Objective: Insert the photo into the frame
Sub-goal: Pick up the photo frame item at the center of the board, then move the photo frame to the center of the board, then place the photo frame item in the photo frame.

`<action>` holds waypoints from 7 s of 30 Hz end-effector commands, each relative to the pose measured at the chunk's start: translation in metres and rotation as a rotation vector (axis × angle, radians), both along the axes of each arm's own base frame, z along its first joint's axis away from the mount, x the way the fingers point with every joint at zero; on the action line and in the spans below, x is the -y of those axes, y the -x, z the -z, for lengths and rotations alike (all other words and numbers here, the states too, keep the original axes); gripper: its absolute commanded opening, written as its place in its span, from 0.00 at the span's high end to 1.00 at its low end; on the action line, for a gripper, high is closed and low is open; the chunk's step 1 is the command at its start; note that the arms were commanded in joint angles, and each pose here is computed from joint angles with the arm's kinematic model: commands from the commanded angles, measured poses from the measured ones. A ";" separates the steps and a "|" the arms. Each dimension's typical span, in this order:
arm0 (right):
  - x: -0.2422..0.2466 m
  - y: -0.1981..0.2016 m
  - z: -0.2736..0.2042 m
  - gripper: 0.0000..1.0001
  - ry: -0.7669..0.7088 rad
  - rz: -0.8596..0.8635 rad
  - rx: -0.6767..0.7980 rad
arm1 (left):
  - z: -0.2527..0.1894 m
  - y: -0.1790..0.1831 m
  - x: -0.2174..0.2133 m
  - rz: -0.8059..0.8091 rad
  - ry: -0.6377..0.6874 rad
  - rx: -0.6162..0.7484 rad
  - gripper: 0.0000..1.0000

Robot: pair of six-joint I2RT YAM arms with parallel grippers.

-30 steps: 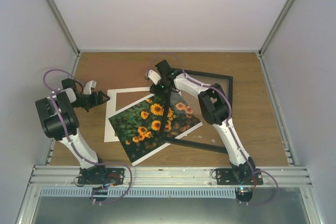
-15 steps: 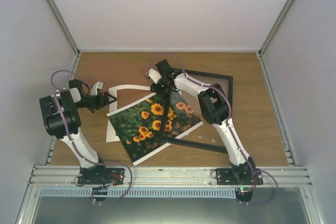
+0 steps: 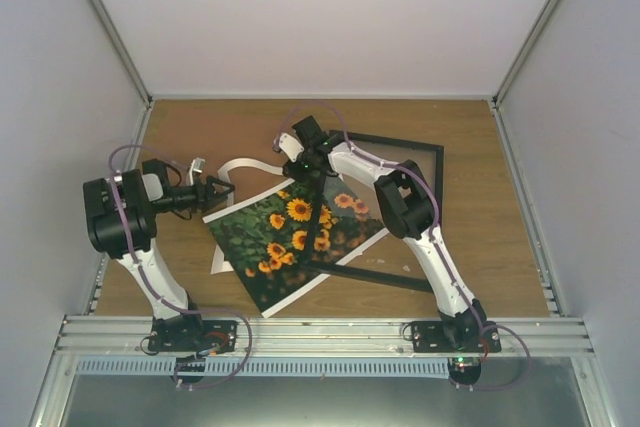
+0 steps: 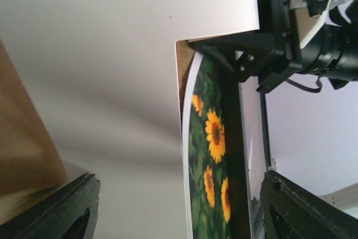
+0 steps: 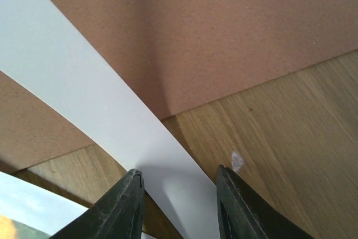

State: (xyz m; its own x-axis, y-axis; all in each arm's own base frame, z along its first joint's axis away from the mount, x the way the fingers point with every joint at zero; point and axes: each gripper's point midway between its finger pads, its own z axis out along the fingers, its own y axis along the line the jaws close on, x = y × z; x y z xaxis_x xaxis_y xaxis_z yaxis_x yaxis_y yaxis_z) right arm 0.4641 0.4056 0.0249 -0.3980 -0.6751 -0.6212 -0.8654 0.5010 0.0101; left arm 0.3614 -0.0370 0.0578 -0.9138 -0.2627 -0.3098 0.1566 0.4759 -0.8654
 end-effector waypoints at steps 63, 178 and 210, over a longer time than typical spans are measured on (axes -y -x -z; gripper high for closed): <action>-0.055 -0.043 -0.153 0.91 -0.254 0.176 0.531 | -0.146 -0.040 -0.054 -0.165 -0.210 0.307 0.01; 0.362 0.056 -0.055 0.15 -0.557 0.697 -0.584 | -0.082 0.140 0.343 0.874 -0.609 0.606 1.00; 0.357 0.067 -0.050 0.18 -0.557 0.663 -0.594 | -0.054 0.121 0.344 0.923 -0.677 0.642 1.00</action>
